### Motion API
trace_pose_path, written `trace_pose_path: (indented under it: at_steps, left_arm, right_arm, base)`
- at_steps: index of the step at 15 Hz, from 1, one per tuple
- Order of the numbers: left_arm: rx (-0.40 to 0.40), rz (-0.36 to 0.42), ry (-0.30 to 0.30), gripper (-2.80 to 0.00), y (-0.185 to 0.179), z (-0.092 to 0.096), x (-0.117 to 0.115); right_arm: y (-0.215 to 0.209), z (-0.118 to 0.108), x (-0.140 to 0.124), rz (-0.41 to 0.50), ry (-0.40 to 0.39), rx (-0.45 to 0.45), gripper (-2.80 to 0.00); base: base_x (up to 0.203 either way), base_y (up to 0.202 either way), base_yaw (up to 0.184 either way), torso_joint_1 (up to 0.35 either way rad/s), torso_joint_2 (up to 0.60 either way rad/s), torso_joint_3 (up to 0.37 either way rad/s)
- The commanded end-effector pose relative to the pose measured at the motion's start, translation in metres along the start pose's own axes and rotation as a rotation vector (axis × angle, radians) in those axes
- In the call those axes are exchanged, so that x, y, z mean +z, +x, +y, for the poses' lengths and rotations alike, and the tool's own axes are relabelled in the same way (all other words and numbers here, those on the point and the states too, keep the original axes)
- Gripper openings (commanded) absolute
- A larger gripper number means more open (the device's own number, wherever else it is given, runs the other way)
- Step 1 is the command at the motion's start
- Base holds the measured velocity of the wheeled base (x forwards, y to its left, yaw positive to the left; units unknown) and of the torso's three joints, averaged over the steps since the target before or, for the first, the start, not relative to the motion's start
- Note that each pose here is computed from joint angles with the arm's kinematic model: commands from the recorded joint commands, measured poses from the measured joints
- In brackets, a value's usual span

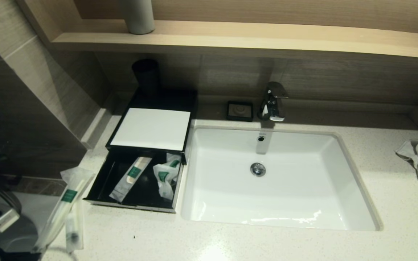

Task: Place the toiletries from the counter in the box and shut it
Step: Pick up the bathroom toiletry

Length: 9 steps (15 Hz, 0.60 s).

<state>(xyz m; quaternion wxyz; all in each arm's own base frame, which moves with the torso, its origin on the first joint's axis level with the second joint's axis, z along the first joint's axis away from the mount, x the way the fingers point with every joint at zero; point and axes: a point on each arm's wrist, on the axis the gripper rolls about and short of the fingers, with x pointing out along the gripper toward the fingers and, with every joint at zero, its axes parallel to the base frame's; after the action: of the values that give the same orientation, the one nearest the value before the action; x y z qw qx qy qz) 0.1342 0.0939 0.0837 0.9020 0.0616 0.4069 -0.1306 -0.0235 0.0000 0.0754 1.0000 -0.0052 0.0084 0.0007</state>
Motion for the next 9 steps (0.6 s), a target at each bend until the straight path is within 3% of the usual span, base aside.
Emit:
trace_pose_path:
  at_steps: [1, 9]
  left_arm:
    - [0.000, -0.004, 0.006, -2.80, -0.0004, 0.0000, 0.0004]
    - [0.032, -0.051, 0.008, -2.80, -0.0096, -0.0016, 0.0073]
  right_arm:
    - [0.0000, 0.0000, 0.0000, 0.000, 0.000, 0.000, -2.80]
    - [0.0000, 0.0000, 0.0000, 0.000, 0.000, 0.000, -2.80]
  base:
    - [0.000, 0.000, 0.000, 0.000, 0.00, 0.000]
    - [0.000, 0.000, 0.000, 0.000, 0.00, 0.000]
